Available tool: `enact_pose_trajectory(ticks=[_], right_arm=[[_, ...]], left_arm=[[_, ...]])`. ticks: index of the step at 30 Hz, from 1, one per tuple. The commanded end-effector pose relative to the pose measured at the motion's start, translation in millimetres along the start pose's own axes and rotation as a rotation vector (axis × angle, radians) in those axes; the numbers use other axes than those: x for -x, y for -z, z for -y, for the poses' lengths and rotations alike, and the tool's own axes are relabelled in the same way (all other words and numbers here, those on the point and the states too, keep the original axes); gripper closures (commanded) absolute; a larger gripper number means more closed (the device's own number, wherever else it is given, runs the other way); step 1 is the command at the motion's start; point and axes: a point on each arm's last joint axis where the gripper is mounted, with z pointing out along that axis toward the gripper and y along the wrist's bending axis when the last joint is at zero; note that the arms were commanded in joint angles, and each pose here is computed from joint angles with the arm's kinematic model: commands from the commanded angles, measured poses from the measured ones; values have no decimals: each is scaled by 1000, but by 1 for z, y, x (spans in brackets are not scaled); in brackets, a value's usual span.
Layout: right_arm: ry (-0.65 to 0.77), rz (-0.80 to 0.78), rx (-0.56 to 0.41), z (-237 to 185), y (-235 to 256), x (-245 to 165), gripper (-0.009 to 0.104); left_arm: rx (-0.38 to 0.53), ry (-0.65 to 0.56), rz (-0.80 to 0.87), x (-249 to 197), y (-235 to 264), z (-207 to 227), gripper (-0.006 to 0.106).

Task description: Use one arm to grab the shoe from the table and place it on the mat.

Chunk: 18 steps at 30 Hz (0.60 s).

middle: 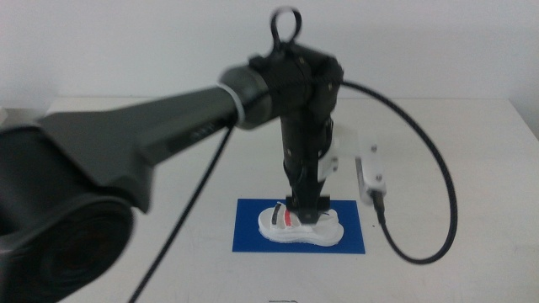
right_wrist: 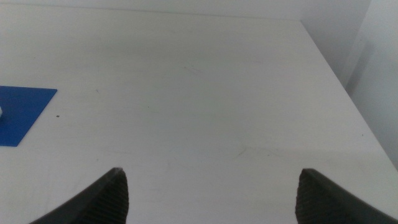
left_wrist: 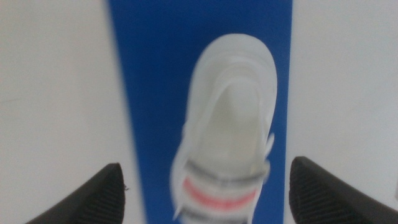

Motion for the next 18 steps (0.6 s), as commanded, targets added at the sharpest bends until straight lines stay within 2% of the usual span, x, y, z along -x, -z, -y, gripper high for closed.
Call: enact_pose_trajectory(ticks=[1, 8, 14, 16, 18], right_arm=[[19, 93, -15, 1, 4, 11, 1], [19, 93, -15, 1, 4, 11, 1], [19, 93, -15, 1, 4, 11, 1], [19, 93, -15, 1, 4, 11, 1], [19, 93, -15, 1, 4, 11, 1]], left_arm=[[50, 0, 40, -3, 70, 13, 14], [181, 14, 111, -12, 136, 27, 21], [298, 1, 69, -25, 166, 32, 28], [355, 42, 52, -32, 180, 34, 29], [417, 138, 50, -40, 196, 38, 28]])
